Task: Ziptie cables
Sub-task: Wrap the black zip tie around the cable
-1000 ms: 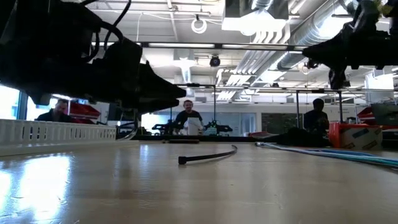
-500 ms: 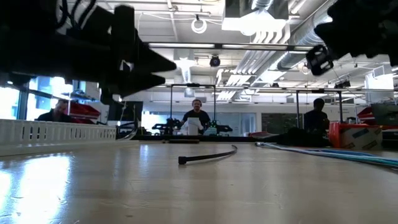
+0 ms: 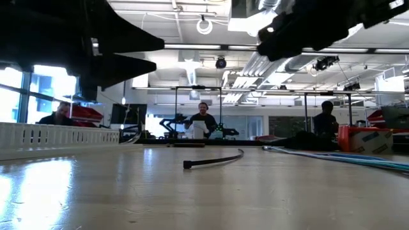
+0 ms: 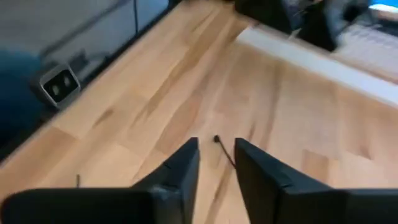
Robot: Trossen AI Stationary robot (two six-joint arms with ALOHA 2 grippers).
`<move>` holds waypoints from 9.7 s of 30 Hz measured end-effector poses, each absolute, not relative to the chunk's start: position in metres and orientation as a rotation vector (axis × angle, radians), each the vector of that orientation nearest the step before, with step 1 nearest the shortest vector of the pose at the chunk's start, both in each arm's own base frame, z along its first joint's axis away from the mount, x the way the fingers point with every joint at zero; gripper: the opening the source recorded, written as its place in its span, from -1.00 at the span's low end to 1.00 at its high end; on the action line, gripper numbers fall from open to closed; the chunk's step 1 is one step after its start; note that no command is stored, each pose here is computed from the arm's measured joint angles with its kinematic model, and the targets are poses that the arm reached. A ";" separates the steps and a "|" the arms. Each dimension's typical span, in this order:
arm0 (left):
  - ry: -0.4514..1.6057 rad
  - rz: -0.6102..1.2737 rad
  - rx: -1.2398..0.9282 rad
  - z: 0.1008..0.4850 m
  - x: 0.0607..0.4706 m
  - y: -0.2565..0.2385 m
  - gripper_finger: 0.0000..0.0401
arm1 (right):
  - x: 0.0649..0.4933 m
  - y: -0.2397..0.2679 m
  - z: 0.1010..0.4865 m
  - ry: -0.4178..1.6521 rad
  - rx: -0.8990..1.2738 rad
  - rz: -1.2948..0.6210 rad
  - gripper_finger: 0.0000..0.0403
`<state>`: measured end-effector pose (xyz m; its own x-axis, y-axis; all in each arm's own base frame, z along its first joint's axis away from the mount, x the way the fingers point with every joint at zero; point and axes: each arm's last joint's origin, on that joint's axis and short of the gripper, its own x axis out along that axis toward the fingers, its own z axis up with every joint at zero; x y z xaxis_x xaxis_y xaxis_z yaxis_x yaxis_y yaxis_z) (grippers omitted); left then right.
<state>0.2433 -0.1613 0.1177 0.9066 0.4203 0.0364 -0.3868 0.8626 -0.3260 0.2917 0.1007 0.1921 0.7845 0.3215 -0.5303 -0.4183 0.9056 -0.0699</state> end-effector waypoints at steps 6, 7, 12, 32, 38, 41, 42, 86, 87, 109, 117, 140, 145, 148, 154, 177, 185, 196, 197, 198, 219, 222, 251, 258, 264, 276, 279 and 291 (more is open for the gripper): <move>-0.107 0.452 -0.318 0.117 0.237 -0.168 0.01 | 0.349 0.121 0.168 0.693 -0.304 0.453 -0.36; -0.107 0.453 -0.318 0.117 0.237 -0.168 0.01 | 0.356 0.124 0.164 0.724 -0.323 0.461 -0.36; -0.106 0.453 -0.318 0.117 0.236 -0.168 0.01 | 0.382 0.128 0.146 0.856 -0.379 0.471 -0.36; -0.098 0.455 -0.308 0.116 0.237 -0.168 0.01 | 0.411 0.123 0.111 0.918 -0.484 0.441 -0.95; -0.098 0.456 -0.307 0.116 0.237 -0.168 0.01 | 0.407 0.141 0.117 0.849 -0.636 0.374 -0.99; -0.098 0.454 -0.307 0.116 0.236 -0.169 0.01 | 0.405 0.151 0.130 0.789 -0.664 0.359 -1.00; -0.098 0.452 -0.307 0.116 0.236 -0.169 0.01 | 0.404 0.154 0.136 0.763 -0.666 0.358 -1.00; 0.092 0.178 0.241 0.153 0.459 -0.168 0.00 | 0.194 0.130 0.206 -0.296 -0.303 0.441 -1.00; 0.100 0.181 0.244 0.151 0.461 -0.167 -0.01 | 0.194 0.130 0.206 -0.295 -0.295 0.445 -1.00; 0.333 0.344 0.555 0.134 0.447 -0.181 -0.99 | 0.198 0.133 0.187 -0.109 -0.216 0.499 -1.00; 0.561 0.380 0.611 0.109 0.424 -0.192 -0.99 | 0.214 0.136 0.148 -0.011 -0.191 0.473 -1.00; 0.534 0.666 0.422 0.145 0.329 -0.236 -0.73 | 0.289 0.151 0.136 -0.007 -0.724 0.706 -1.00; 0.500 0.670 0.368 0.144 0.329 -0.240 -0.74 | 0.307 0.147 0.129 0.041 -0.723 0.763 -1.00; 0.480 0.674 0.330 0.142 0.334 -0.240 -0.75 | 0.312 0.150 0.121 0.048 -0.747 0.773 -1.00; 0.485 0.691 0.295 0.142 0.343 -0.231 -0.75 | 0.313 0.150 0.108 0.111 -0.750 0.797 -1.00; 0.528 0.678 0.264 0.141 0.351 -0.222 -0.75 | 0.311 0.146 0.100 0.282 -0.656 0.706 -0.86; 0.529 0.677 0.264 0.141 0.351 -0.222 -0.75 | 0.310 0.148 0.098 0.303 -0.651 0.698 -0.37; 0.529 0.677 0.262 0.141 0.351 -0.222 -0.75 | 0.295 0.166 0.116 0.369 -0.762 0.429 -0.23; 0.528 0.677 0.261 0.141 0.351 -0.222 -0.75 | 0.294 0.167 0.120 0.373 -0.760 0.373 -0.22; 0.527 0.677 0.260 0.141 0.351 -0.223 -0.75 | 0.292 0.167 0.124 0.381 -0.760 0.316 -0.22; 0.690 0.505 0.132 0.136 0.353 -0.228 -0.75 | 0.237 0.111 0.199 0.713 -0.431 -0.006 -0.22; 0.708 0.487 0.119 0.135 0.353 -0.229 -0.75 | 0.236 0.107 0.204 0.705 -0.388 -0.030 -0.22; 0.709 0.486 0.117 0.135 0.353 -0.229 -0.75 | 0.230 0.009 0.164 0.707 -0.046 -0.732 -0.26; 0.715 0.480 0.113 0.135 0.353 -0.229 -0.75 | 0.237 -0.056 0.167 0.705 0.183 -0.581 -0.19; 0.716 0.479 0.113 0.135 0.353 -0.229 -0.75 | 0.237 -0.075 0.156 0.734 0.238 -0.590 0.16; 0.698 0.474 0.092 0.136 0.355 -0.230 -0.75 | 0.257 -0.092 0.111 0.823 0.245 -0.727 0.12; 0.699 0.474 0.094 0.136 0.355 -0.230 -0.75 | 0.260 -0.099 0.105 0.845 0.267 -0.734 0.00; 0.691 0.473 0.085 0.136 0.356 -0.231 -0.75 | 0.260 -0.096 0.096 0.880 0.299 -0.661 -0.94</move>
